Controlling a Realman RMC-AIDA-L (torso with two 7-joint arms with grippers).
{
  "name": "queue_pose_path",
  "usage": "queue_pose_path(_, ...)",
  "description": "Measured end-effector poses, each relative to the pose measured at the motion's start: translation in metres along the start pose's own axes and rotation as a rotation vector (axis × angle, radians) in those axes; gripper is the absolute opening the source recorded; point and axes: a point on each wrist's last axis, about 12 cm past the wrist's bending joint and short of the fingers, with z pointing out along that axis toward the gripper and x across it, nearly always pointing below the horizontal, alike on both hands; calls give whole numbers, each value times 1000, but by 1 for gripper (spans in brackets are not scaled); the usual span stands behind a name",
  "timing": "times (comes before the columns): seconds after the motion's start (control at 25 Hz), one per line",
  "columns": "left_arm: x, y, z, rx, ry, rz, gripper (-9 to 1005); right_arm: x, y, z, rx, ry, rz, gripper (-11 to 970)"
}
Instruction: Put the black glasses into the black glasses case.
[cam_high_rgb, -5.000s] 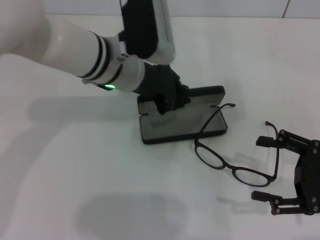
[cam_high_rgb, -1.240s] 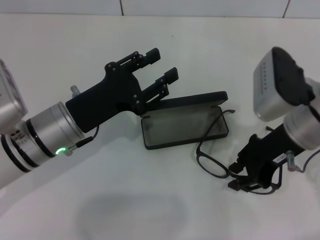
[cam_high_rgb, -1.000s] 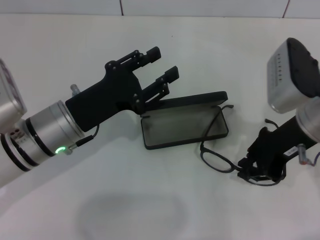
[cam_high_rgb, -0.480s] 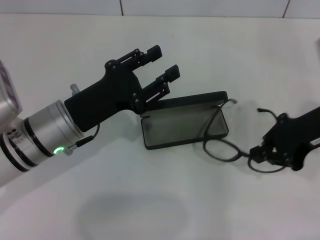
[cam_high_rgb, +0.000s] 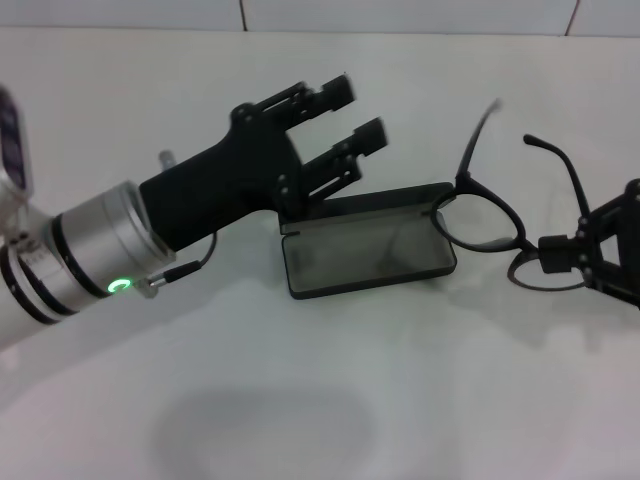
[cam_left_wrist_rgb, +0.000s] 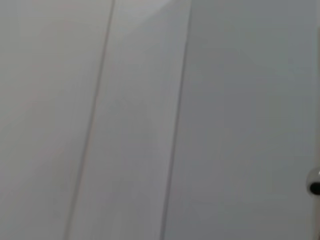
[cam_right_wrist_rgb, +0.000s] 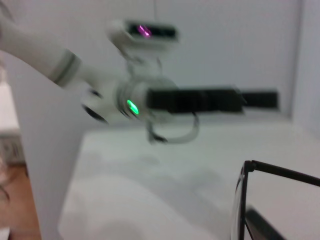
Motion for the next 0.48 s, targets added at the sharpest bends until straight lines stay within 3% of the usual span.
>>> queue_pose_path(0.12, -6, 0, 8, 61, -5, -36, 574, 8, 9, -4, -21, -101, -82, 21)
queue_pose_path(0.16, -17, 2, 20, 171, 21, -94, 574, 11, 12, -4, -31, -120, -110, 21)
queue_pose_path(0.32, -33, 4, 40, 336, 81, -177, 574, 21, 19, 2, -45, -172, -215, 21)
queue_pose_path(0.48, -41, 4, 54, 405, 116, -227, 573, 25, 20, 6, -54, -193, -244, 22)
